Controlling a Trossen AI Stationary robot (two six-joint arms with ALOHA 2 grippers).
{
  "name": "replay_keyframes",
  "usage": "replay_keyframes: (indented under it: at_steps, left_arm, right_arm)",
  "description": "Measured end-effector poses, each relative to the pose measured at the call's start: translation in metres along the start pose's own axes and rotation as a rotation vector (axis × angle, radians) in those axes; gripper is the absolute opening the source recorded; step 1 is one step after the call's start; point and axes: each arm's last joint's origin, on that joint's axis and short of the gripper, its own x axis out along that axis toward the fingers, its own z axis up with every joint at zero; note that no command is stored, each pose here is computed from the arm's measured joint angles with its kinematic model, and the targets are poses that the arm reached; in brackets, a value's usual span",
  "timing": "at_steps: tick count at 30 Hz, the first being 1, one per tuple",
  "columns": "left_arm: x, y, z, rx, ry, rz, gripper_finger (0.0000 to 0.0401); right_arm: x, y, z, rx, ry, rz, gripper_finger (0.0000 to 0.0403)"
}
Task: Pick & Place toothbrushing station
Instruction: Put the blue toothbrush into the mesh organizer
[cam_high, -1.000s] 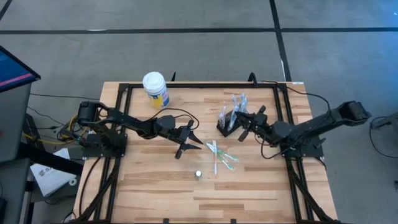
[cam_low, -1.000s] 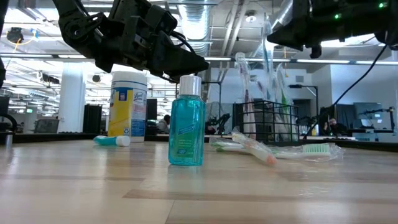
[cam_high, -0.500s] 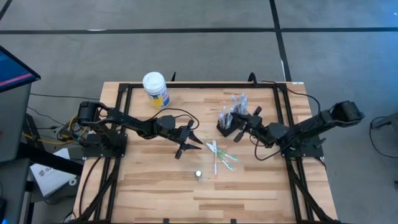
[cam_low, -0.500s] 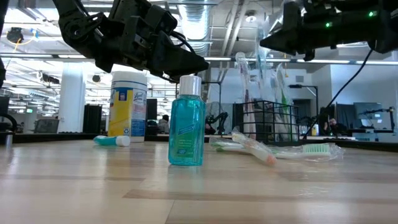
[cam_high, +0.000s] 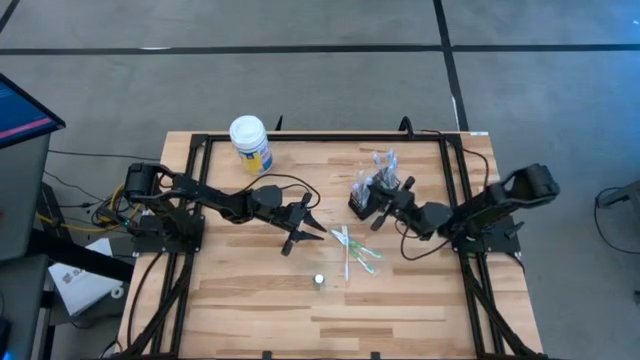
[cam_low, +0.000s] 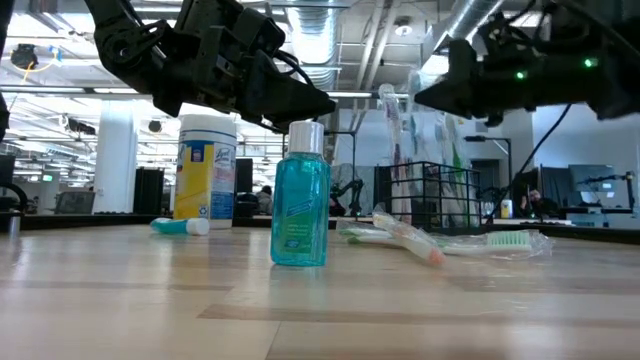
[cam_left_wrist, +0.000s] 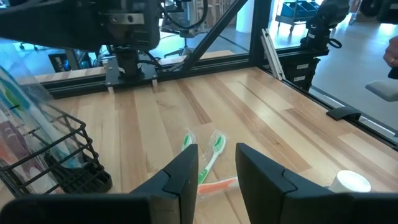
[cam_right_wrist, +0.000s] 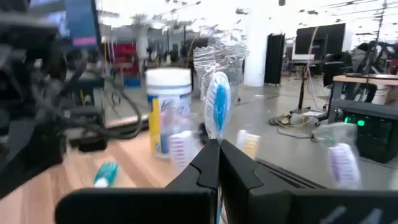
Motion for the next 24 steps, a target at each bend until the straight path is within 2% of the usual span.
replay_keyframes:
  at_steps: [3,5,7,10,24]
  left_arm:
    - [0.0,0.0,0.0,0.0,0.0,0.0,0.0101]
    - [0.0,0.0,0.0,0.0,0.0,0.0,0.0101]
    - [0.0,0.0,0.0,0.0,-0.001,0.0,0.0101]
    - [0.0,0.0,0.0,0.001,-0.003,0.0,0.0101]
    - [0.0,0.0,0.0,0.0,-0.001,0.0,0.0101]
  right_arm:
    - [-0.007,-0.005,-0.006,0.035,-0.047,0.014,0.0]
    - [-0.008,-0.005,-0.013,0.01,-0.015,0.031,0.0]
    - [-0.006,-0.004,-0.014,0.044,-0.018,0.028,0.0]
    - [-0.002,-0.001,-0.019,0.004,-0.005,0.044,0.0]
    - [0.001,0.001,-0.022,0.0,0.002,0.043,0.0]
